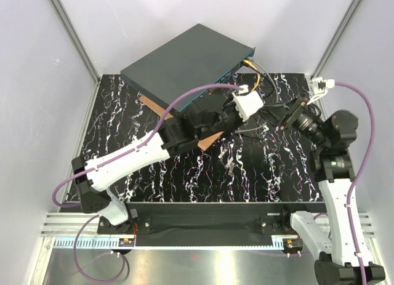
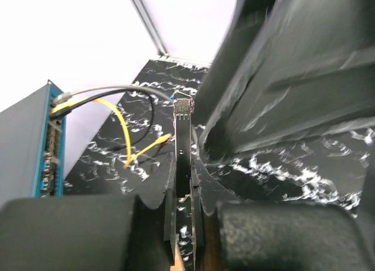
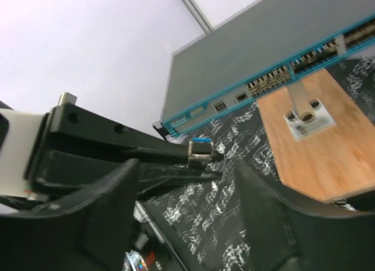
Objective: Insert the plug into the switch port
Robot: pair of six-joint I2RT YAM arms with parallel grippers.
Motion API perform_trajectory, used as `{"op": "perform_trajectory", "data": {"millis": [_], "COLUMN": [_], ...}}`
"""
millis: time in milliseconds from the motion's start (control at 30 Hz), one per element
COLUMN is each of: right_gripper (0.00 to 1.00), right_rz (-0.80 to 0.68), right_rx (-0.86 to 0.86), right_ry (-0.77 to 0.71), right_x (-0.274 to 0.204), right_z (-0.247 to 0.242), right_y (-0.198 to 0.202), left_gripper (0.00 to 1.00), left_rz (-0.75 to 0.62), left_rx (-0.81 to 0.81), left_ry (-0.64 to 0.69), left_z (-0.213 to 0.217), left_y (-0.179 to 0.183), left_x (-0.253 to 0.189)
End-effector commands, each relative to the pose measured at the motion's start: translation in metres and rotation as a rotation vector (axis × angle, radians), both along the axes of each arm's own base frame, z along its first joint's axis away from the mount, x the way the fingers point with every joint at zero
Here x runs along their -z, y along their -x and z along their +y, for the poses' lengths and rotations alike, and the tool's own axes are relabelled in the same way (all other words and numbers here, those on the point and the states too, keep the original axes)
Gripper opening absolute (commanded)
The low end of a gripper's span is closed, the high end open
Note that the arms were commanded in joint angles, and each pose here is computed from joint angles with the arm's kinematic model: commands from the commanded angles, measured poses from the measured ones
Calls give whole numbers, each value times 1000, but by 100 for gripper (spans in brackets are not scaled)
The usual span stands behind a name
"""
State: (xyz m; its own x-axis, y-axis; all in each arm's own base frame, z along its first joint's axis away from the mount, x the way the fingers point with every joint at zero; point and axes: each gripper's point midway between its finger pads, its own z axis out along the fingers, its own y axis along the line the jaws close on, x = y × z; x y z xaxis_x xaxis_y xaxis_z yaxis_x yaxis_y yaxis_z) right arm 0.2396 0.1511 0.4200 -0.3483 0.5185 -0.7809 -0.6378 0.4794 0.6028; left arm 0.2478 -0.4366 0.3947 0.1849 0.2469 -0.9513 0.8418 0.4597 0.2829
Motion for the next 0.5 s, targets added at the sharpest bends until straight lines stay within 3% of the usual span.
{"op": "perform_trajectory", "data": {"millis": [0,100,200,333,367,433,467], "right_gripper": [76,88,94,94,94,93,93], "right_rz": [-80,-106,-125,-114,-27,-88,-24], "right_rx": [-31,-65,-140,-322,-381,-434,-464], "right_ry": [195,335,428,519,530,637,665], "right_x": [-18,-23,-20,1,11,23,32], "right_z": [0,-2,0,6,6,1,-3], "right_y": [24,37,52,68,76,77,84], "left_gripper": [0,0,0,0,0,0,0], "left_rz": [-150,-264,-366,-596,-640,-782,-823], "left_rx": [37,120,171,268,296,344,349], "left_ry": [41,-30,-77,-164,-179,-227,-237], "left_z": [22,33,46,55,59,58,60], "left_y": [11,29,40,58,64,74,77], "left_x": [-38,-28,-23,-15,-10,-10,-9]}}
